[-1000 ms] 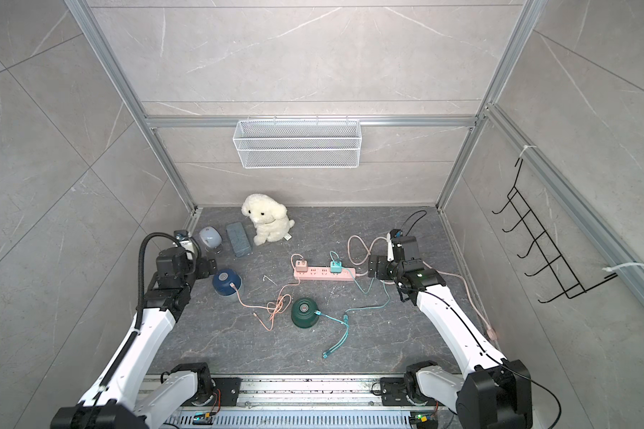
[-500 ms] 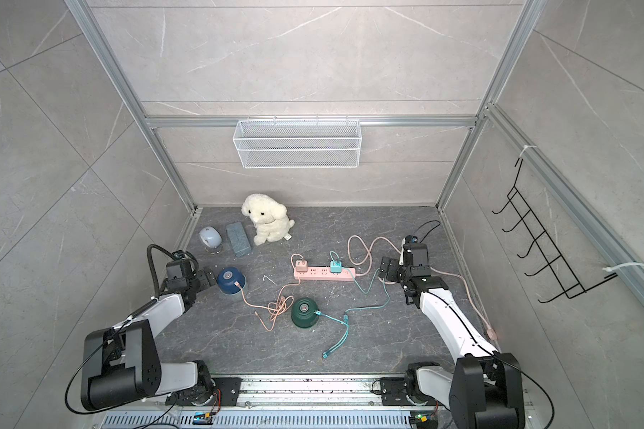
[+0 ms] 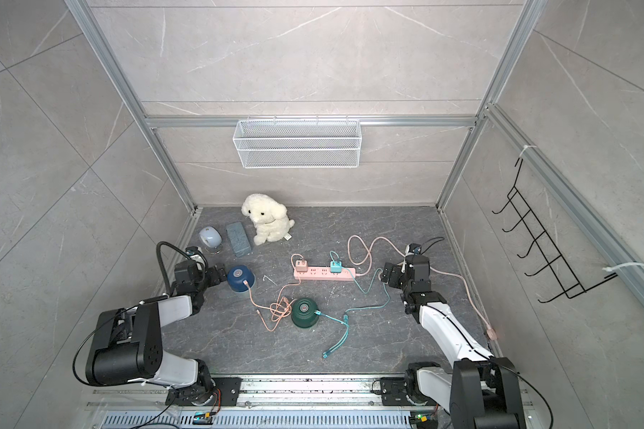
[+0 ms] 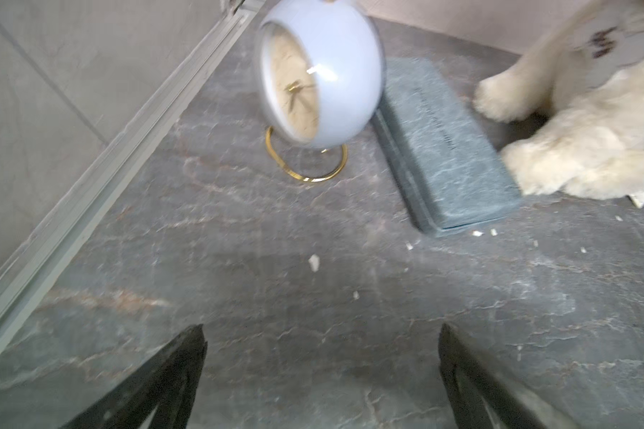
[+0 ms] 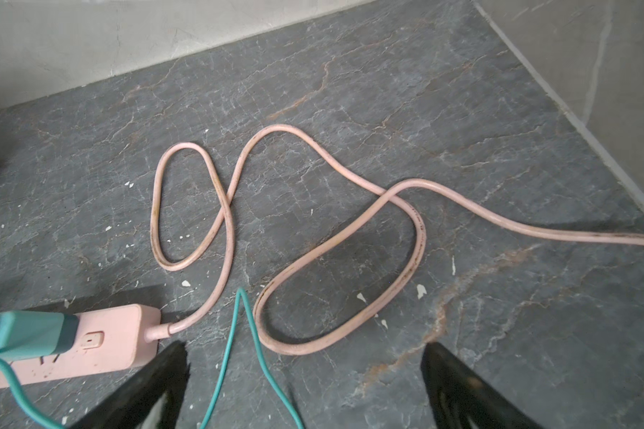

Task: Charge the cordless meat grinders
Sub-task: Reset both arms

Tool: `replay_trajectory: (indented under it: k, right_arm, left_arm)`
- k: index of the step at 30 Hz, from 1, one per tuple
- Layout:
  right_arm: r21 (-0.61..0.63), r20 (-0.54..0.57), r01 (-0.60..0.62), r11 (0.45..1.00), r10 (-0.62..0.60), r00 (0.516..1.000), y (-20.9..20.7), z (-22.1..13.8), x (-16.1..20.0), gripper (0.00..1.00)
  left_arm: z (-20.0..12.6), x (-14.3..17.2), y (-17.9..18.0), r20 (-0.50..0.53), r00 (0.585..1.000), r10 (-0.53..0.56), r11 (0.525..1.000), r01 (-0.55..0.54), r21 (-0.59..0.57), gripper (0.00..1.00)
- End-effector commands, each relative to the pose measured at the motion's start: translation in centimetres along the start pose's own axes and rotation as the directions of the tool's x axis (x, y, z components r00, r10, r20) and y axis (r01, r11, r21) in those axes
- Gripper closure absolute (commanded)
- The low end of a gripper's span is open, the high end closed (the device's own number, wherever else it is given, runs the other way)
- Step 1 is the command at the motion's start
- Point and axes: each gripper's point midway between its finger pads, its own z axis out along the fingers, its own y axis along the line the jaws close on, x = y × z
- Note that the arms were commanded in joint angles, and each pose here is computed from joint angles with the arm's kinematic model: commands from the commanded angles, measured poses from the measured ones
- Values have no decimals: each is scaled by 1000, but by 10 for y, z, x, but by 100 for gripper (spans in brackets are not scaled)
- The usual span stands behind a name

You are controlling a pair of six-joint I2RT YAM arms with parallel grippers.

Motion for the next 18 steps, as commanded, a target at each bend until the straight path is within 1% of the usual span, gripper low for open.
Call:
replay_trajectory:
  k: [1, 2, 3, 4, 5, 6, 7, 8, 9, 10, 11, 13, 14, 15, 16, 17, 18]
  right_arm:
    - [31, 144, 8, 999, -12, 990, -6, -4, -21, 0]
    - [32, 151, 13, 999, -17, 988, -7, -4, -20, 0]
    - [34, 160, 10, 999, -15, 987, -8, -3, -19, 0]
    - [29, 181, 14, 999, -19, 983, -8, -2, -17, 0]
    - [22, 210, 15, 1000, -19, 977, -8, -1, -17, 0]
    - [15, 246, 18, 1000, -21, 969, -8, 0, -18, 0]
    - [11, 282, 29, 1000, -31, 959, -8, 1, -17, 0]
    - [10, 322, 40, 999, -41, 946, -8, 4, -16, 0]
    - [10, 380, 51, 999, -51, 924, -8, 4, -21, 0]
    - [12, 375, 95, 995, -93, 922, -5, 8, -20, 0]
    - [8, 393, 114, 993, -108, 913, -3, 7, -23, 0]
    - [-4, 396, 122, 993, -110, 912, 0, 22, -15, 0]
    - [-16, 442, 135, 991, -114, 890, 3, 28, -17, 0]
    - [-25, 429, 145, 989, -120, 895, 5, 32, -11, 0]
    - [19, 329, 116, 993, -116, 937, -5, 36, -1, 0]
    - [37, 304, 116, 993, -122, 945, -6, 40, -3, 0]
    - [37, 342, 144, 989, -148, 928, 1, 45, -10, 0]
  left_arm:
    - [-8, -12, -3, 192, 978, 81, 996, -75, -39, 1]
    - [-8, -1, -6, 121, 990, 75, 997, -73, -17, 0]
    - [-6, -7, -7, 120, 990, 73, 997, -72, -17, 1]
    - [-4, -9, -6, 145, 986, 77, 997, -75, -20, 1]
    - [-4, -4, -6, 112, 991, 77, 997, -75, -17, 0]
    - [-5, -6, -6, 114, 991, 76, 997, -74, -17, 0]
    - [-4, -8, -6, 131, 989, 75, 997, -73, -20, 0]
    - [-4, -5, -6, 118, 990, 77, 997, -75, -18, 0]
    - [-5, -6, -6, 119, 990, 77, 997, -75, -17, 0]
    - [-5, -7, -6, 124, 989, 77, 997, -75, -22, 0]
    - [-5, -6, -6, 121, 990, 78, 997, -76, -20, 0]
    - [-5, -7, -6, 125, 989, 77, 997, -75, -22, 0]
    - [-5, -6, -6, 123, 989, 78, 997, -75, -22, 0]
    - [-5, -6, -6, 123, 989, 78, 997, -76, -22, 0]
    - [-5, -7, -6, 126, 989, 80, 997, -78, -23, 0]
    - [-5, -5, -8, 121, 989, 84, 996, -83, -12, 0]
    - [-4, -6, -9, 121, 989, 85, 996, -85, -4, 0]
